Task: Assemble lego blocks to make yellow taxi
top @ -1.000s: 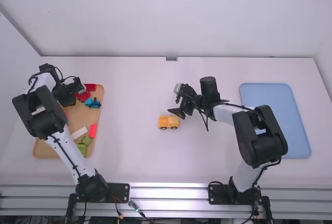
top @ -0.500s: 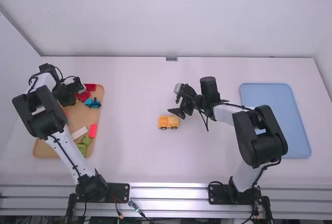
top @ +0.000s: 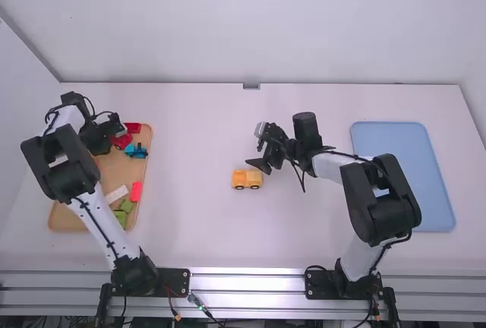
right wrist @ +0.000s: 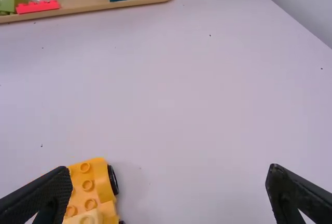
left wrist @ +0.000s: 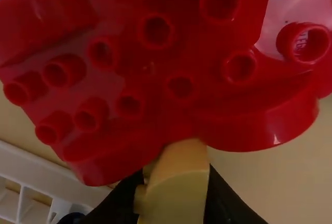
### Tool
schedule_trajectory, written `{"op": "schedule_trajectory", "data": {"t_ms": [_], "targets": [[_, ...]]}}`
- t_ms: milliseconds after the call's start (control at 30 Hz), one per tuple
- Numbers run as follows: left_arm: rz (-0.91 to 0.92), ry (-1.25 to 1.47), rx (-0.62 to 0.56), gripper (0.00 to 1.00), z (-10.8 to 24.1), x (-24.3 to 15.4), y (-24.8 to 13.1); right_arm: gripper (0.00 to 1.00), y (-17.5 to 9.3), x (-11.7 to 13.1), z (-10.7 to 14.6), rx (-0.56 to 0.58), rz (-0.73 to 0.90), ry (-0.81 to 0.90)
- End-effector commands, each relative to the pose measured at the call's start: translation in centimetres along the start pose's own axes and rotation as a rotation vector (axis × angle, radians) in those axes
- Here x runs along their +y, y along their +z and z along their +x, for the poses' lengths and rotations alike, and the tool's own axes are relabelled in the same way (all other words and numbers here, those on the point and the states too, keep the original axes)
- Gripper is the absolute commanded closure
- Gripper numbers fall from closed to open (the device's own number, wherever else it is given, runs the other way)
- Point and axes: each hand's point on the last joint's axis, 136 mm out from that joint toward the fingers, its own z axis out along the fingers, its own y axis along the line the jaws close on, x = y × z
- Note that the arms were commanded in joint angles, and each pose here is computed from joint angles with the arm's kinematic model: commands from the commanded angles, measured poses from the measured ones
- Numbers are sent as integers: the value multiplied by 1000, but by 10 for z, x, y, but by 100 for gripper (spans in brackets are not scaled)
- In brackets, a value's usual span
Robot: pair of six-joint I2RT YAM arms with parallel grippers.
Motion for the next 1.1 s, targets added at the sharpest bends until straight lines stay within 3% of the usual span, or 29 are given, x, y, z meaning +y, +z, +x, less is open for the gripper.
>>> {"op": "schedule_trajectory", "data": {"t_ms": [0,400,667,767,867,1067], "targets": [[40,4,25,68,4,-13,10,1,-2,-1,-6,-12,-1,-3],[44,-5,43,67,9,-15,10,1,-2,-1,-6,-12,-1,-3],[53,-6,46,53,10,-16,10,1,-2,0,-6,-12,-2,-3],[53,0,45,58,8,-17,10,1,-2,-1,-6,-12,-1,-3],[51,-1,43,72,8,-16,10,1,-2,-1,-6,-12,-1,-3],[49,-1,45,78,8,-16,10,1,-2,-1,-6,-12,-1,-3]]}}
